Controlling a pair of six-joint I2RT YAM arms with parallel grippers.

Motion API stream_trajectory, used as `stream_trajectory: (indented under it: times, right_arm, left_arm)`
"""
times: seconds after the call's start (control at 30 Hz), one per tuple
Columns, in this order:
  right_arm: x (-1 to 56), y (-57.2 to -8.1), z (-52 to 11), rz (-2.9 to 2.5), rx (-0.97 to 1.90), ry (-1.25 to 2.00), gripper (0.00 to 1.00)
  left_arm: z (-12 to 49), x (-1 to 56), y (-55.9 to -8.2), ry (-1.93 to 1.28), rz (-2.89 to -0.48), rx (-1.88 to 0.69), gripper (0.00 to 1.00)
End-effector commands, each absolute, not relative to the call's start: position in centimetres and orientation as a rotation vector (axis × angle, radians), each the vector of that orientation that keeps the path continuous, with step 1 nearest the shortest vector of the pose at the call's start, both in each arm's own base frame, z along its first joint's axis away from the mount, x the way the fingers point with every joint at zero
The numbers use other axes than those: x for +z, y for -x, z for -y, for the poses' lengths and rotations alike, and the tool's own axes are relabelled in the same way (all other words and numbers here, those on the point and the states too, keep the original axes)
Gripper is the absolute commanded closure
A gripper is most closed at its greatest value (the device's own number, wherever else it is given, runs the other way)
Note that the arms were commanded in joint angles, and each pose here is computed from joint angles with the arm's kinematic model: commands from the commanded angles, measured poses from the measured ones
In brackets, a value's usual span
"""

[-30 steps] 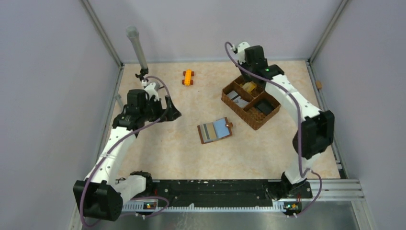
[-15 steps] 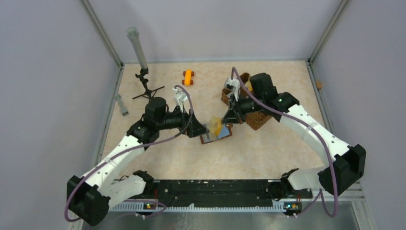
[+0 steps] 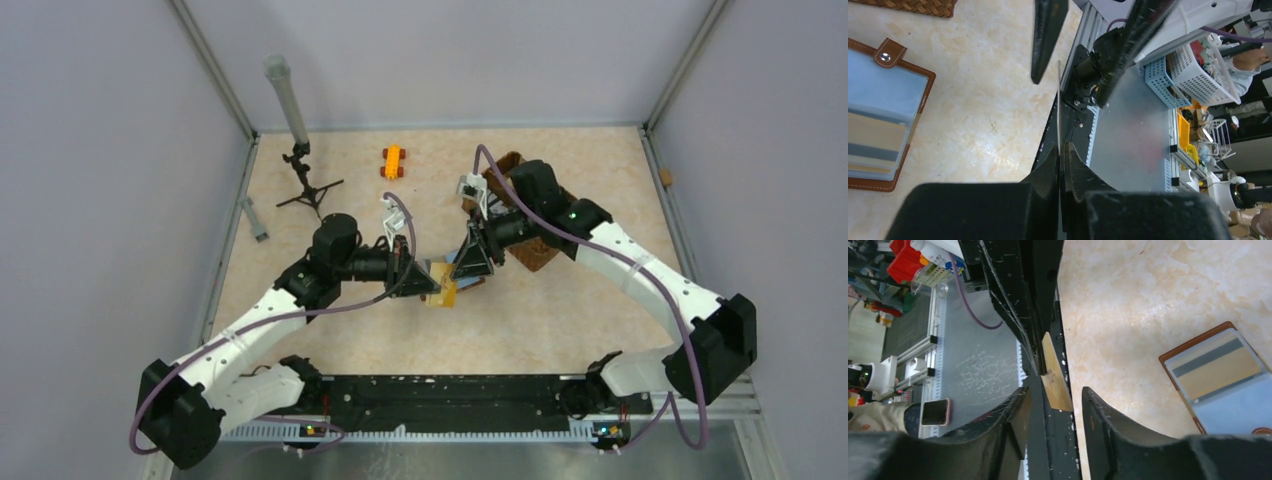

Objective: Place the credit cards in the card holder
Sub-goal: Pick up the credit card from the storage box.

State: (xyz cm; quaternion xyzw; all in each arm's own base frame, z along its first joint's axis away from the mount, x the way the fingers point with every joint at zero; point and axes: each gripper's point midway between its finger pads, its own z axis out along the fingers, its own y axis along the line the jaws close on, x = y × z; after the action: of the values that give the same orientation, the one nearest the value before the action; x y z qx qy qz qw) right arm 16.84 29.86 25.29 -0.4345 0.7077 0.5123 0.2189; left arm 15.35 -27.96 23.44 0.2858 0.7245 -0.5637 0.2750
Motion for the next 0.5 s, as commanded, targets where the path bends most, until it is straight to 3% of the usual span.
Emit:
stream_trajectory:
  times: [0.0, 0.1, 0.2, 0.33, 0.43, 0.47]
  right_arm:
    - [26.1, -18.3, -31.3, -1.897, 1.447, 1.084, 0.46]
    - [25.6, -18.4, -31.7, -1.895, 1.491, 1.008, 0.43]
    - [25.3, -18.0, -32.0, -1.879, 1.572, 0.937, 0.50]
    - [25.6, -18.1, -32.4, -1.827, 1.640, 0.843, 0.69]
    - [25.5, -18.5, -32.4, -1.826, 1.643, 0.773, 0.96]
    - [25.3, -18.8, -32.3, -1.837, 1.630, 0.745, 1.00]
  left_arm:
    - [27.9, 25.1, -16.2, -0.685, -1.811, -1.495, 1.00]
    - [27.7, 26.2, -16.9, -0.562, -1.723, -1.509, 1.00]
    - [27.5, 26.8, -17.4, -0.488, -1.681, -1.524, 1.00]
    - [27.2, 26.6, -17.9, -0.428, -1.674, -1.509, 1.00]
    - [27.2, 26.1, -18.1, -0.413, -1.694, -1.503, 1.00]
    - [27.2, 25.8, -18.2, -0.406, -1.711, -1.499, 1.00]
